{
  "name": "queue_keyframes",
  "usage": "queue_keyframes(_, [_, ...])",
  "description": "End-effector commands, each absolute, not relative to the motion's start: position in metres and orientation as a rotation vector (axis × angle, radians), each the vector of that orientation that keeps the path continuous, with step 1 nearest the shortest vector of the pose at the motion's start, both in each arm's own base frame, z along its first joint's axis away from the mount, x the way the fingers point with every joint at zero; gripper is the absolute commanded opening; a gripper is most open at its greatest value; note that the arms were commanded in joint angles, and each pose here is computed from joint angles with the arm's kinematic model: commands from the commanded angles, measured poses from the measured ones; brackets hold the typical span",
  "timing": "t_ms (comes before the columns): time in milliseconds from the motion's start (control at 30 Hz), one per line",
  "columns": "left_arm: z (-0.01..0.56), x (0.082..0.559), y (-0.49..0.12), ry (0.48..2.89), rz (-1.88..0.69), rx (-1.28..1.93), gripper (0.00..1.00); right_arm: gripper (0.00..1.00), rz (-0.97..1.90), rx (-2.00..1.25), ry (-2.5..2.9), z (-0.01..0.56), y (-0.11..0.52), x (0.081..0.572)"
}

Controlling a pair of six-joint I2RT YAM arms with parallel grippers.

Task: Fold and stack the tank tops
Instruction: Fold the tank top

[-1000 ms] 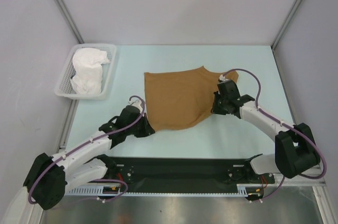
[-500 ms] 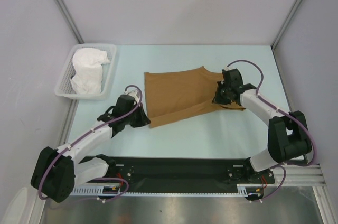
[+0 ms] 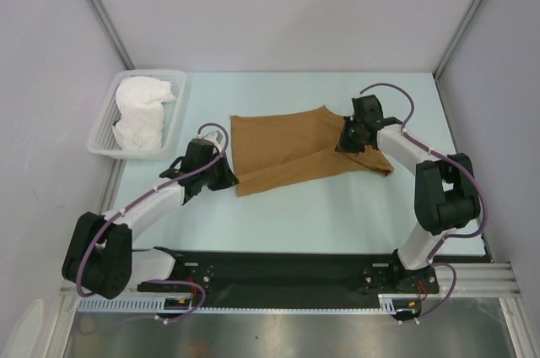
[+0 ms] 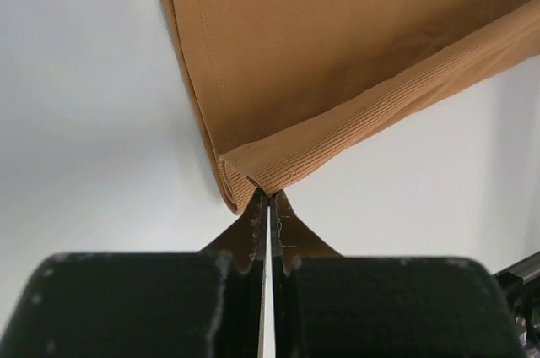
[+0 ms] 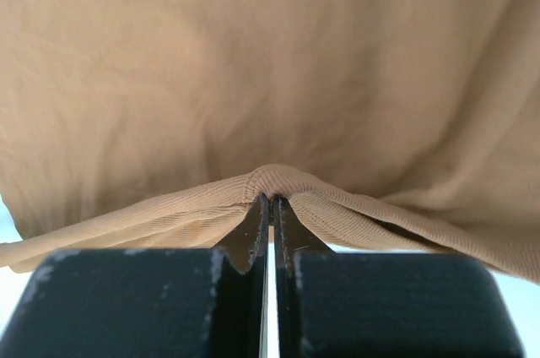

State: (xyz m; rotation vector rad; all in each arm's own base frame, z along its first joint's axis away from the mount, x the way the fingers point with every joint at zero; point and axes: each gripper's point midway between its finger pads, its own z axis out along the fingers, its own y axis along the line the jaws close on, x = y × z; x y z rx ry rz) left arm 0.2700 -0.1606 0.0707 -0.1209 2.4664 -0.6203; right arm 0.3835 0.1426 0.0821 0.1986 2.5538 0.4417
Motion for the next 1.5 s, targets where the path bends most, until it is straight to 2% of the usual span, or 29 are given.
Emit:
queue_keyframes(0, [0.09, 0.3, -0.162, 2.382, -0.61, -0.1, 0.0, 0.0, 0.45, 0.176, 2.512, 0.096, 0.145, 0.406])
queue_keyframes(1000, [0.077, 0.359, -0.145, 2.404, -0.472, -0.164, 0.0, 0.0, 0.466, 0.241, 2.537, 0.074, 0.142, 0.456])
queue_keyframes(1133, [0.075, 0.366, -0.143, 2.415, -0.46, -0.161, 0.0, 0.07, 0.472, 0.243, 2.545, 0.07, 0.143, 0.46])
queue_keyframes(1200, [0.068, 0.369, -0.142, 2.431, -0.451, -0.162, 0.01, 0.17, 0.483, 0.244, 2.555, 0.064, 0.143, 0.461])
queue_keyframes(1300, [0.059, 0.373, -0.136, 2.445, -0.418, -0.186, 0.07, 0.31, 0.501, 0.261, 2.544, 0.065, 0.143, 0.464])
queue_keyframes(1367, [0.053, 0.375, -0.131, 2.461, -0.397, -0.204, 0.25, 0.41, 0.519, 0.267, 2.524, 0.069, 0.143, 0.471])
queue_keyframes(1467, [0.047, 0.38, -0.129, 2.468, -0.396, -0.218, 0.43, 0.45, 0.507, 0.279, 2.514, 0.073, 0.14, 0.478])
